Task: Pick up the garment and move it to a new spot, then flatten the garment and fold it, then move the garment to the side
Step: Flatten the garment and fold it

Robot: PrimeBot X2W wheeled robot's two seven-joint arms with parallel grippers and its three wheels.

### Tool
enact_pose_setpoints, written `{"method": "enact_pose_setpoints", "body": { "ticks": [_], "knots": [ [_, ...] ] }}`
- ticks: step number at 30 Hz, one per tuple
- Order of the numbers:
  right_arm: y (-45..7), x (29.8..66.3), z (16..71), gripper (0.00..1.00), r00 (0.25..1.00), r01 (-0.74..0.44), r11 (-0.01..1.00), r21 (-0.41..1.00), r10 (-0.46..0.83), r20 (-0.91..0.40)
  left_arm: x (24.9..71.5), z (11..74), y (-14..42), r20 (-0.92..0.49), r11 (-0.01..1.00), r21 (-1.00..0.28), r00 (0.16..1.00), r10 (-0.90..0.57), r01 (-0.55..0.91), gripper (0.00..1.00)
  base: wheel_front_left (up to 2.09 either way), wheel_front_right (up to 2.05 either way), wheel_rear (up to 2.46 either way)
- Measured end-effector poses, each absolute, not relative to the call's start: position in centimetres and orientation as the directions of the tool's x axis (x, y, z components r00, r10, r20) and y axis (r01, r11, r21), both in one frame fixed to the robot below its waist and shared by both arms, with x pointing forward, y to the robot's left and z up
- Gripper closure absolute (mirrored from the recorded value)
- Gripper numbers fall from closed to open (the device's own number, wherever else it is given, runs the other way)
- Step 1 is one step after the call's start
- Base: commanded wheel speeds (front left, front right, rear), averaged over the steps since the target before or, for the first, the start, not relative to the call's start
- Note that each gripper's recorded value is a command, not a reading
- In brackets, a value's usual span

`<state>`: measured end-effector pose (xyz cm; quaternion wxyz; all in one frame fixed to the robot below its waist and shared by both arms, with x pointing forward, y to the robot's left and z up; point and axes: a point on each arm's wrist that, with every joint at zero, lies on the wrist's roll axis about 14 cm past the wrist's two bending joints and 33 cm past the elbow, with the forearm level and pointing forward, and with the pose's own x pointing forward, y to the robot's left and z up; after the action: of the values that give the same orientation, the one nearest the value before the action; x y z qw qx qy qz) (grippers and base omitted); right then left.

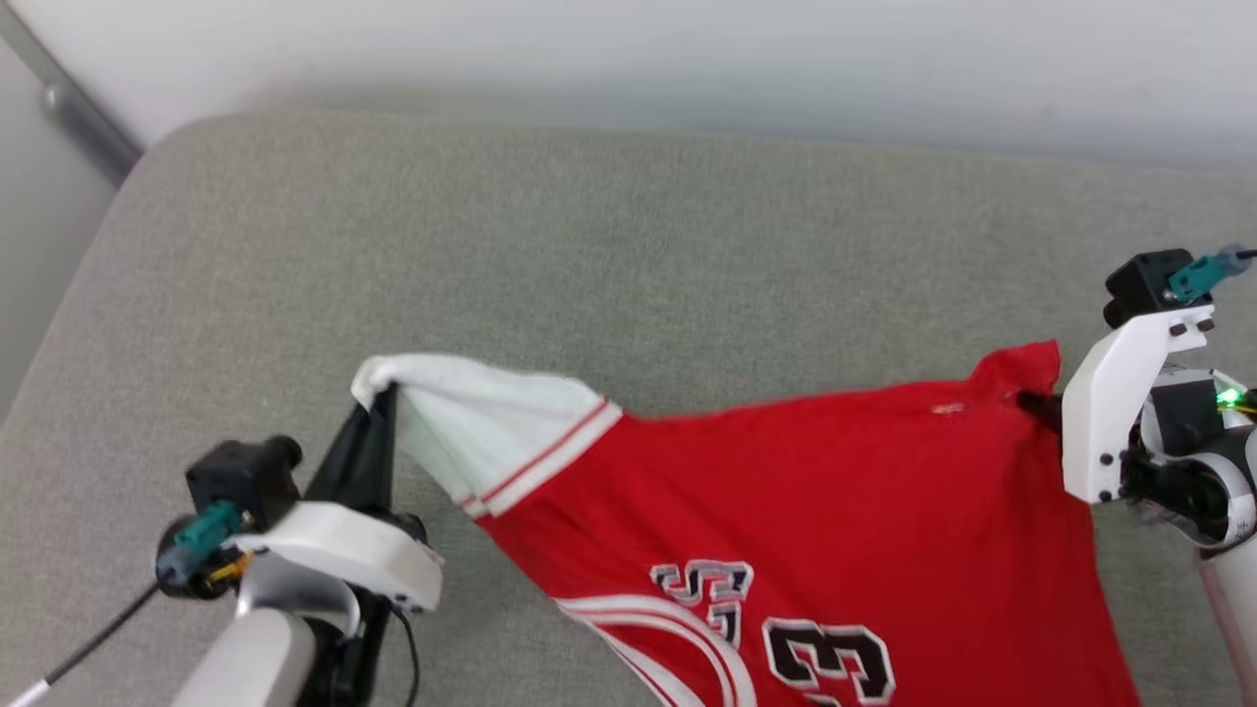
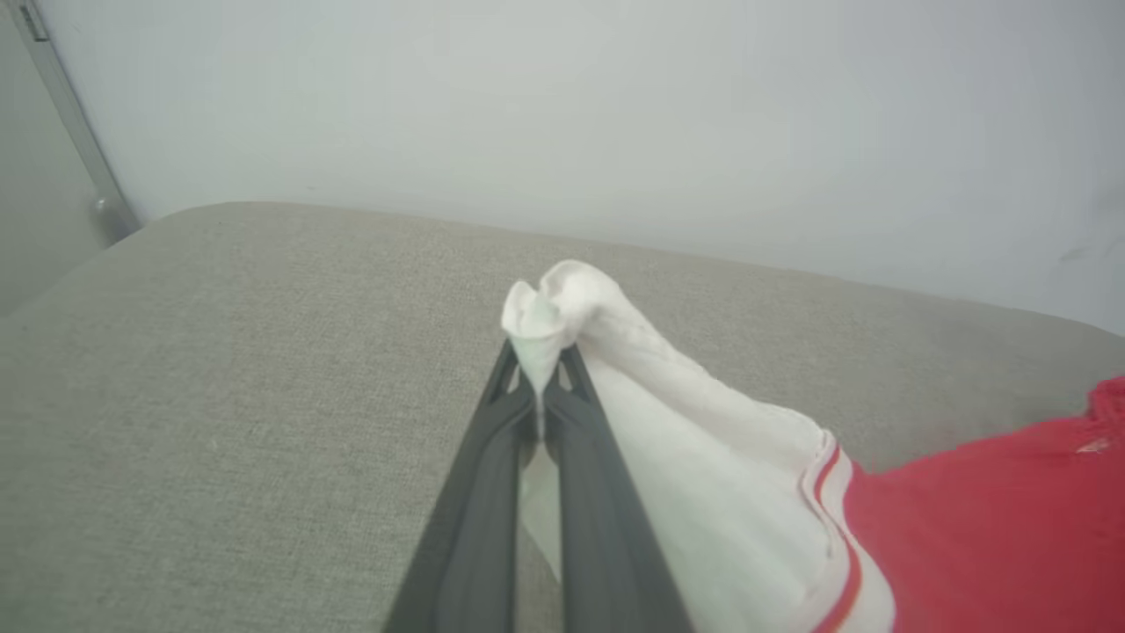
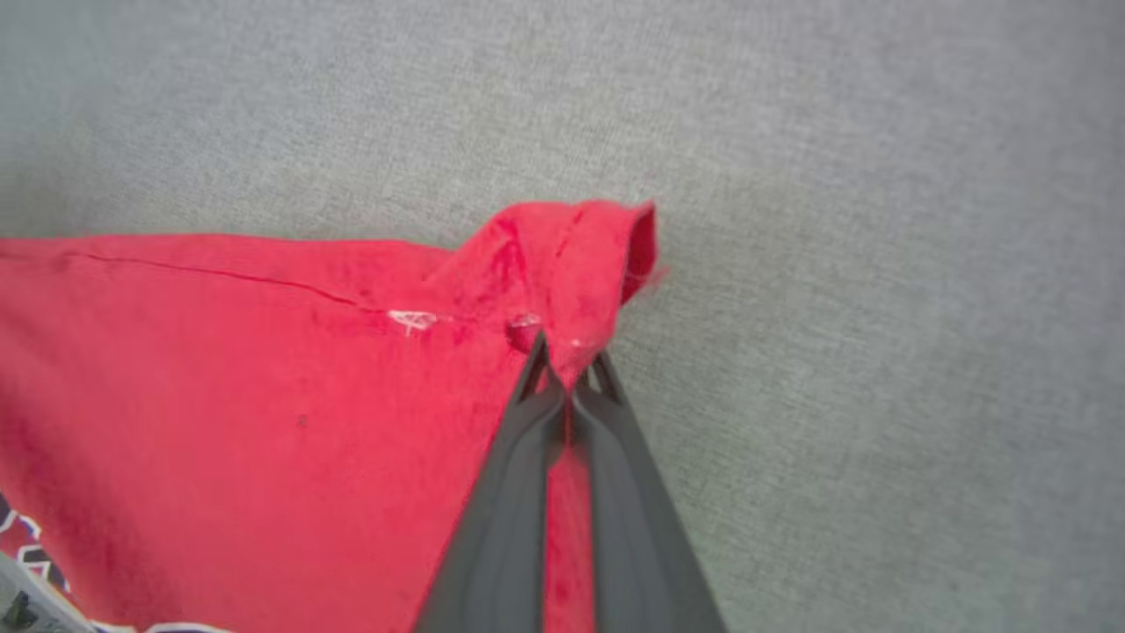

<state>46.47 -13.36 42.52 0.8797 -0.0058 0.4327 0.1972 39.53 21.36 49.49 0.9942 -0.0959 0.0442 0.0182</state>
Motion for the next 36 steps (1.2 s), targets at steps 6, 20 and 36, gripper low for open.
{"method": "enact_pose_setpoints", "body": {
  "ticks": [6,20,36],
  "knots": [
    [-15.1,47.2,47.5,1.0,0.721,-0.309,0.946,0.098,0.3,-0.625,41.6,55.4,22.4,0.052,0.989,-0.147,0.999,-0.002,0.009,1.0,0.0,0.0,0.0],
    [-19.0,49.3,57.9,1.0,0.928,-0.195,0.98,0.036,0.196,-0.316,49.2,67.2,20.1,0.272,0.988,-0.093,0.958,-0.093,0.122,1.0,0.0,0.0,0.0],
    [-20.6,60.0,68.6,1.0,0.991,-0.125,0.992,-0.018,0.126,0.038,59.3,79.1,20.4,0.549,0.992,-0.049,0.833,-0.072,0.119,1.0,0.0,0.0,0.0]
  ]
}}
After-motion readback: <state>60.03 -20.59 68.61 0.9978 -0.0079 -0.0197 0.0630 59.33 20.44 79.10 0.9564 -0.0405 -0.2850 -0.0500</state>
